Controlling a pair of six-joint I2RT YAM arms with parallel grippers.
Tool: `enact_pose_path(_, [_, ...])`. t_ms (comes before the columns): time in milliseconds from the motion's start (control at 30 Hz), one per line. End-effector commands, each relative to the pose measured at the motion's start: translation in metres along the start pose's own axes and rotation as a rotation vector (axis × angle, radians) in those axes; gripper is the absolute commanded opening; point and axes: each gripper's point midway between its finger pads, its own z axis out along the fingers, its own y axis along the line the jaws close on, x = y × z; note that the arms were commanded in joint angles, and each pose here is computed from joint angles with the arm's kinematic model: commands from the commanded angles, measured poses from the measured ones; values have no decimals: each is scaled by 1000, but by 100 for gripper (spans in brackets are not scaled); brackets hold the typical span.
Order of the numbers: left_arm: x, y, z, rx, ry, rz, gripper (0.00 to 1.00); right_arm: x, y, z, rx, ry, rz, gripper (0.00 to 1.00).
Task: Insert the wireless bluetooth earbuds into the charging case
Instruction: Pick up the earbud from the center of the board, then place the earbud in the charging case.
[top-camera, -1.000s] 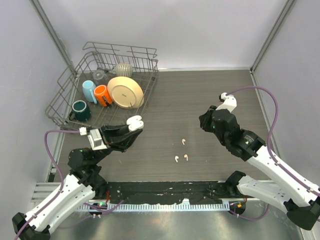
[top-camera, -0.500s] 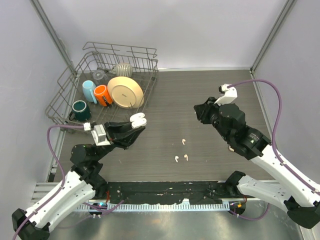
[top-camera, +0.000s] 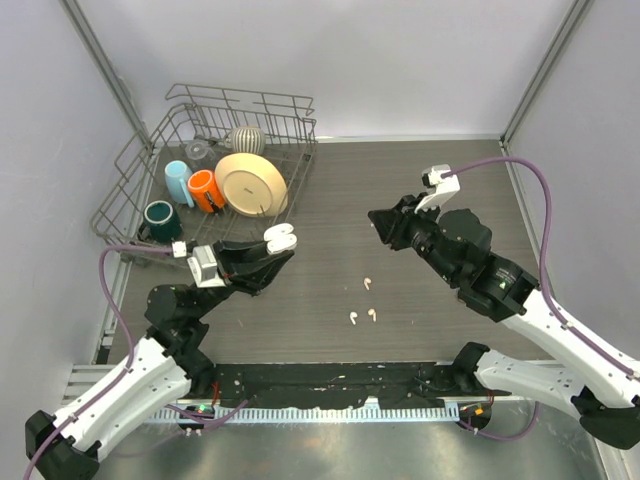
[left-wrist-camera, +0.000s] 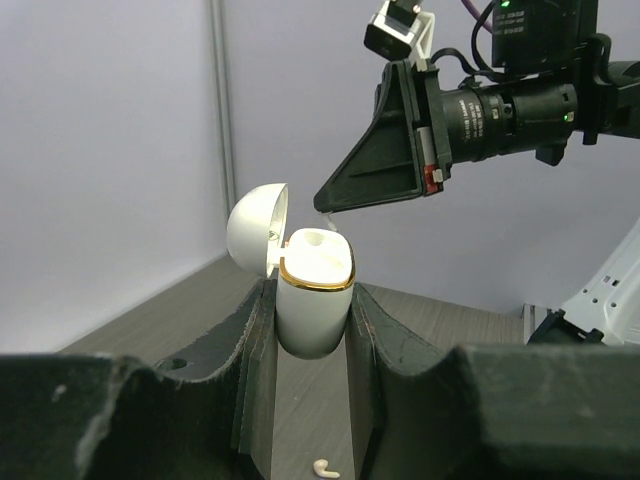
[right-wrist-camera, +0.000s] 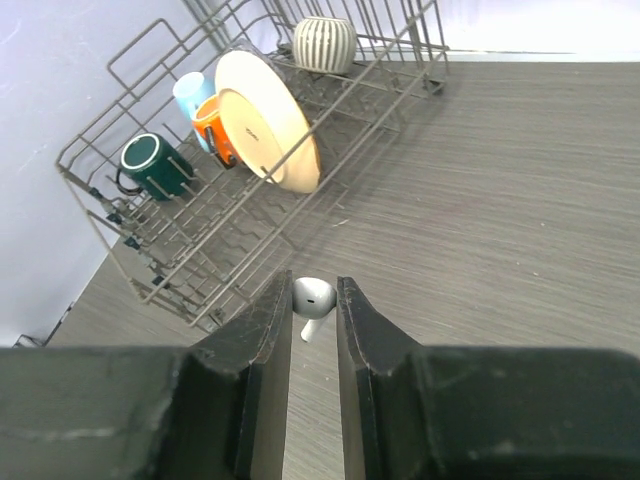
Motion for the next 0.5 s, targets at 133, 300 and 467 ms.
enact_pose_path(133, [-9, -3, 4, 25, -51, 11, 0, -41, 47, -10, -128, -151, -15, 1])
enact_pose_path(300, [-5, 2, 0, -6, -55, 13, 0, -36, 82, -22, -205, -171, -69, 1])
enact_pose_path(467, [5, 8, 0, -32, -22, 16, 0, -32, 107, -32, -199, -208, -164, 1])
